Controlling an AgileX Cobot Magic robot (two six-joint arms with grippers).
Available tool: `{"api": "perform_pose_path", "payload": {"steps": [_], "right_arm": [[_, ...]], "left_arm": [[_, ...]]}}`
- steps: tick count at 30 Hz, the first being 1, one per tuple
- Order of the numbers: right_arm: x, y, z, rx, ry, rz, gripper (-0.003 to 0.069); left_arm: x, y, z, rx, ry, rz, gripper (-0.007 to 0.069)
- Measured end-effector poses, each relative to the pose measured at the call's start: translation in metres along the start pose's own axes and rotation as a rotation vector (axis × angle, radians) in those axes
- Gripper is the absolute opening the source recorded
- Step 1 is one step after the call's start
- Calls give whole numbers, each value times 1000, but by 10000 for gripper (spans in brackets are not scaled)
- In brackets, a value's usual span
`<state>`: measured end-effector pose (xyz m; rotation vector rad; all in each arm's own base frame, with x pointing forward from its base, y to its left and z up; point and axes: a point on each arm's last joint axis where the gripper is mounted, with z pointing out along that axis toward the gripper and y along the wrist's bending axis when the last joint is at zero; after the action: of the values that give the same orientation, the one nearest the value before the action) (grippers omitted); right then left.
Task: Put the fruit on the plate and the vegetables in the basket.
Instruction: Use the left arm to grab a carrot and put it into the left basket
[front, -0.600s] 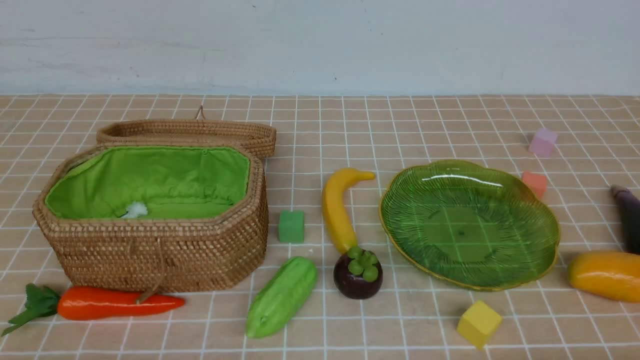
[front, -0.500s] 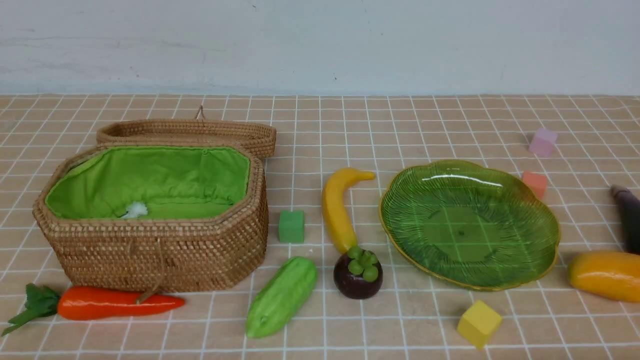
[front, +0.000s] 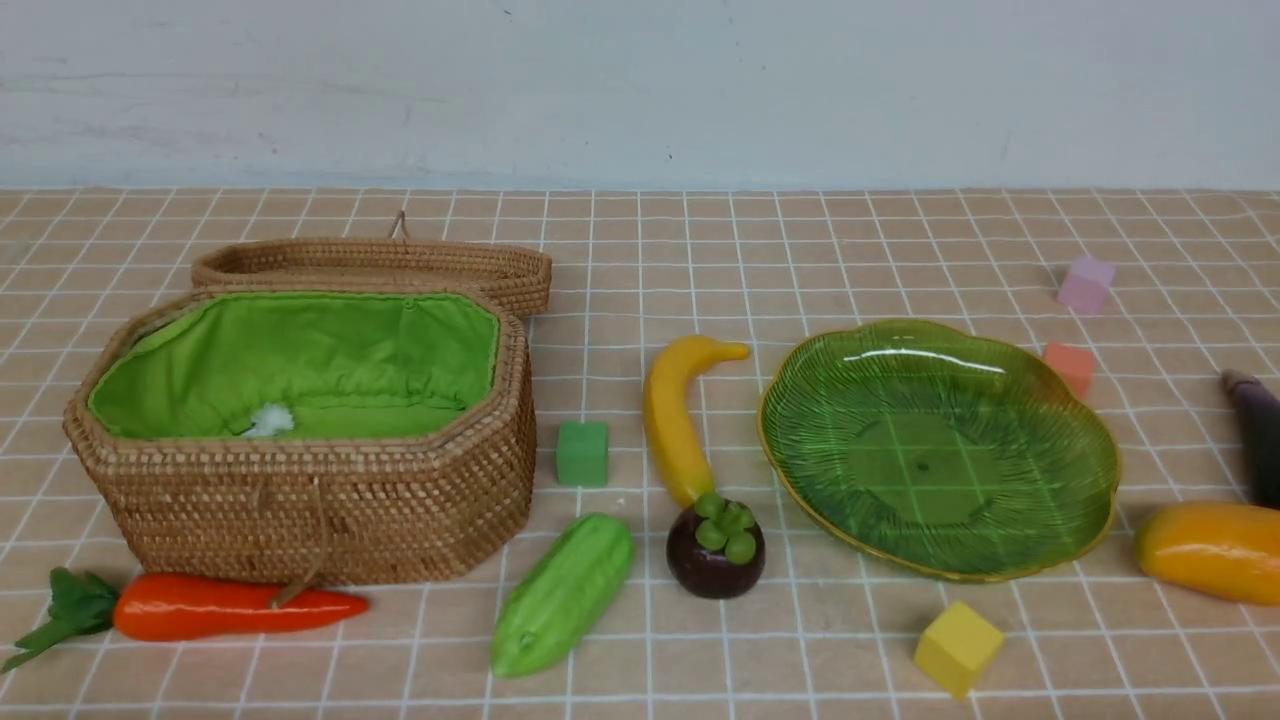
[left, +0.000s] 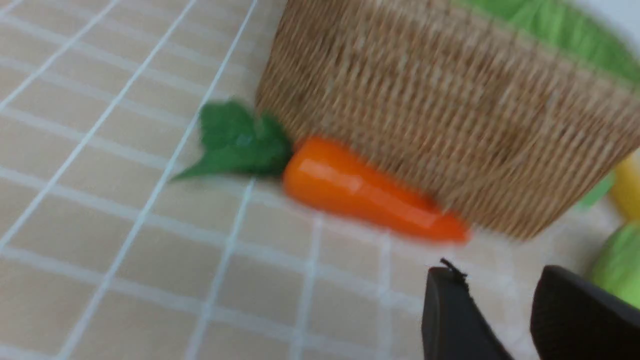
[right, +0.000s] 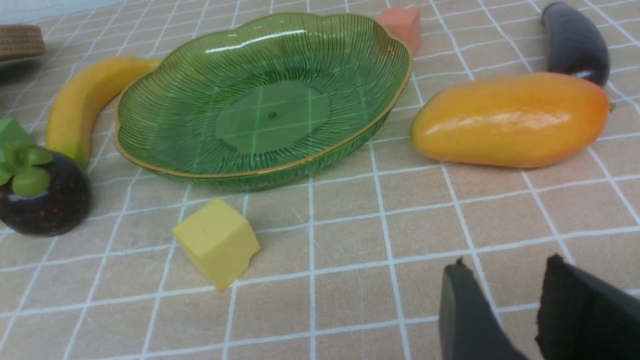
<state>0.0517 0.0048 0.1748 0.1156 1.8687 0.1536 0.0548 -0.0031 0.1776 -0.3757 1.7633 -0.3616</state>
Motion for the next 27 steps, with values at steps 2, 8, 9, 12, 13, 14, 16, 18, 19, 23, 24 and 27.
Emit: {"api": "perform_pose_path", "payload": {"steps": [2,8,9,12,13,14,16,18,19,23,24,27], "right_arm": [[0,0,0,0,0,0,242],[0,0,0,0,0,0,242],[0,0,0,0,0,0,242],[0,0,0,0,0,0,242],[0,0,0,0,0,0,242],[0,0,0,0,0,0,242],[0,0,0,0,0,0,242],[0,0,0,0,0,0,242],[0,0,0,0,0,-1,242],[-1,-1,0,4,-23,-10,242],[-2,0,1,3,-31,-4,242],[-6,1,1,-25,-89,118,242]], "left_arm": [[-8,-6,-1,72,-85,-215,239],[-27,-10,-5,187,-267,-542,227],[-30,-11,-6,194,-273,-550,210],[-44,-23,-13,218,-232,-489,109],[-51,-28,-16,218,-215,-441,80],[-62,-37,-20,216,-172,-356,15],[-80,-50,-23,177,-74,-228,-13],[-88,-57,-22,176,0,-147,-13],[-101,-67,-18,152,125,-32,-13],[-116,-80,0,103,355,169,-13],[-118,-82,4,99,388,187,-13],[-119,-85,15,83,487,237,-13]]}}
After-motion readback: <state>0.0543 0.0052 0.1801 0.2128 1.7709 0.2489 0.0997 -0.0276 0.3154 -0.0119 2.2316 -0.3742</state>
